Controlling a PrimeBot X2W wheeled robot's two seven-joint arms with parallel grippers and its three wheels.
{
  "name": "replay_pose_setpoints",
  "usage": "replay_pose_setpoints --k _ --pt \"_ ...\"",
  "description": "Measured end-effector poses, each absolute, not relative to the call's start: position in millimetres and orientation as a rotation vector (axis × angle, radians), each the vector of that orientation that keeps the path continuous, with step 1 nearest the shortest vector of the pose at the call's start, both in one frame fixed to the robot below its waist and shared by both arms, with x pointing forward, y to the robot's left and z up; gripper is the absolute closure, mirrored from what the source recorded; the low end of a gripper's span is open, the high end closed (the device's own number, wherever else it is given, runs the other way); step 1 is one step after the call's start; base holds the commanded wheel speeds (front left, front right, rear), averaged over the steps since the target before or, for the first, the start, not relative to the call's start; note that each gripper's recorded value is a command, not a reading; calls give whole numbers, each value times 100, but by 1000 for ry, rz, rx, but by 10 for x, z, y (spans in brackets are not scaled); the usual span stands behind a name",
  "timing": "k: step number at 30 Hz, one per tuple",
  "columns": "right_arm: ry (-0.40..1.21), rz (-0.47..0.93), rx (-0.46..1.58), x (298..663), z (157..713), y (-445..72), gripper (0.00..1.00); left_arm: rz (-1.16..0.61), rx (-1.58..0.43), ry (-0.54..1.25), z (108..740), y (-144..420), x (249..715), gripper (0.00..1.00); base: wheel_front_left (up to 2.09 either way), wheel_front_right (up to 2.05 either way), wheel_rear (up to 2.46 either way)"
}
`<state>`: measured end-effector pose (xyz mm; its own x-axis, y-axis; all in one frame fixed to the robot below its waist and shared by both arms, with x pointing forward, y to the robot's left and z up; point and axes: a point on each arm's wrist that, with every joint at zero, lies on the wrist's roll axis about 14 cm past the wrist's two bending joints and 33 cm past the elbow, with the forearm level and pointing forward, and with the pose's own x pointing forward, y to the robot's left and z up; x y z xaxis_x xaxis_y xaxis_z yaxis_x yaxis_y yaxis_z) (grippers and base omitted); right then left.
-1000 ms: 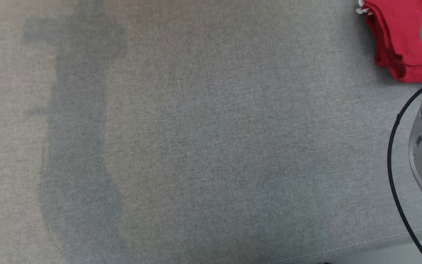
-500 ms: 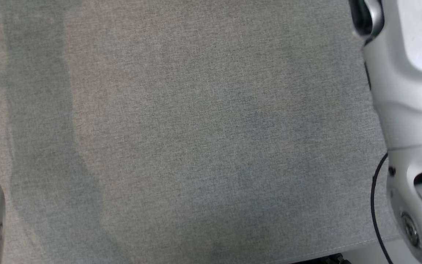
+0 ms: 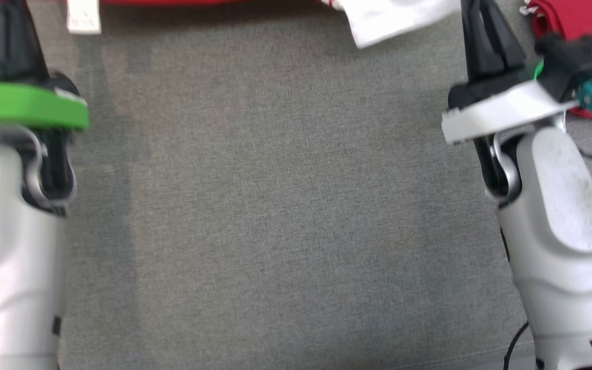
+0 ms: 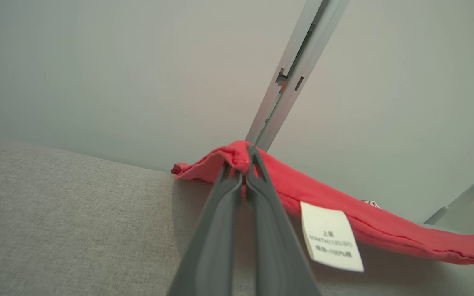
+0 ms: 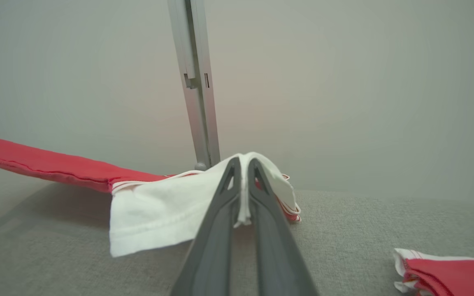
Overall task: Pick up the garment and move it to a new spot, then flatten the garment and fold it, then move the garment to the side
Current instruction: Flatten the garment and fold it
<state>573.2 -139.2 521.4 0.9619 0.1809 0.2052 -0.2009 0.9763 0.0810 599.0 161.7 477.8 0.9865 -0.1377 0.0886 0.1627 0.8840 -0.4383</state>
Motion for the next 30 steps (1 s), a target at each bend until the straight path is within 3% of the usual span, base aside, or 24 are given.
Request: replay_pose_setpoints --k 21,30 --pt "-53 108 211 3875 5373 -1677 100 -78 -553 14 4762 1706 4048 100 0 0 0" --pt "-25 113 215 3476 5470 -1681 100 -58 -555 38 4778 1720 3586 100 0 0 0"
